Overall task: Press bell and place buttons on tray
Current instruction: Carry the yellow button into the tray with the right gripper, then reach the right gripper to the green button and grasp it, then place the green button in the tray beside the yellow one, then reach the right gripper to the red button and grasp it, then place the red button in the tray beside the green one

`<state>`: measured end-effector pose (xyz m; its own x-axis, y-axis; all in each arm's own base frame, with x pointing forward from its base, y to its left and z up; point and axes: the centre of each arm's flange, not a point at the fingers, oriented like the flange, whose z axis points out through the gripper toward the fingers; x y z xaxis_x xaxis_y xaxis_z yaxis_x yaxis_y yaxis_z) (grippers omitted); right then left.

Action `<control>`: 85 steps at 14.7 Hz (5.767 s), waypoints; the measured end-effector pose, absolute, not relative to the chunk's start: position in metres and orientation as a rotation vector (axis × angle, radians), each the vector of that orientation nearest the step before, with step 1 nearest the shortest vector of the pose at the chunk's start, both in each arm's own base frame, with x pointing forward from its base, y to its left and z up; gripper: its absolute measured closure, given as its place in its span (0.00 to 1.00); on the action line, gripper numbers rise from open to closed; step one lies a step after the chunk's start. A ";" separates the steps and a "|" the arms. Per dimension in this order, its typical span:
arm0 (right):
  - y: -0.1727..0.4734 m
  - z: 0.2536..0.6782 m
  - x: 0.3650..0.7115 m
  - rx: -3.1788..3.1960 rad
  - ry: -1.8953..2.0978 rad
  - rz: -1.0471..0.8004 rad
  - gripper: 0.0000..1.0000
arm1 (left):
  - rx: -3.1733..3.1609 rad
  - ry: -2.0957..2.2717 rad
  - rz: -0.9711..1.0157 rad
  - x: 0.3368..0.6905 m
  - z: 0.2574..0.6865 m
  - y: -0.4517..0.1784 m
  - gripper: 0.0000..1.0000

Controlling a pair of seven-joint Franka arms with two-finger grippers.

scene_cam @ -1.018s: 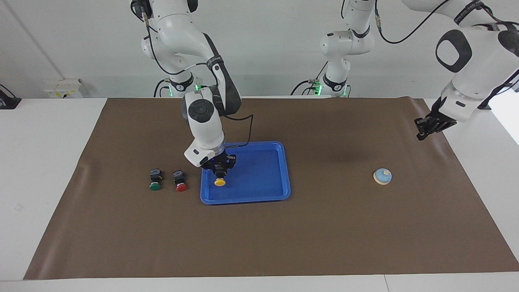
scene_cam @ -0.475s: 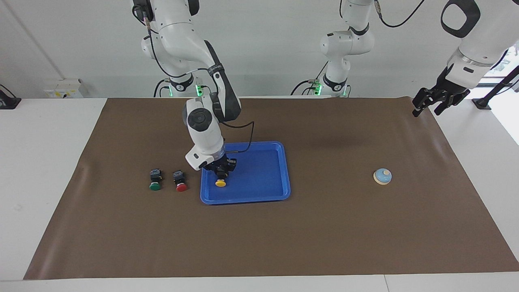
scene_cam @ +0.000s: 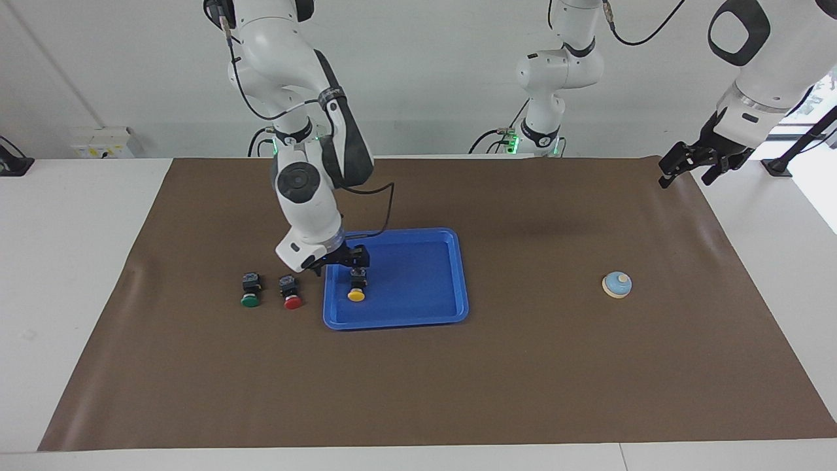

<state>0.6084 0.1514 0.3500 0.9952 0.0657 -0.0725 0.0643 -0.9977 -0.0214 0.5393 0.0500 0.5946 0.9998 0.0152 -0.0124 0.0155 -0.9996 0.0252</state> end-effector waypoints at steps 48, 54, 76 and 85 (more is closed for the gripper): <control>0.330 0.317 0.582 -3.120 0.238 0.118 0.15 | 3.116 0.014 -0.018 0.540 0.595 0.047 0.00; 0.182 0.386 0.628 -3.204 -0.201 0.151 0.00 | 3.116 0.014 -0.018 0.540 0.595 0.047 0.00; 0.060 0.286 0.578 -3.147 -0.393 0.141 0.19 | 3.116 0.014 -0.018 0.540 0.595 0.047 0.00; 0.118 0.346 0.600 -3.150 -0.383 0.153 0.62 | 3.116 0.014 -0.018 0.540 0.595 0.047 0.00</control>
<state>0.5995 0.1175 0.3463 0.9662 0.2375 -0.0999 0.2409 -0.9703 0.0231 0.5396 0.0466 0.5946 0.9999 0.0090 -0.0119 0.0093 -0.9996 0.0250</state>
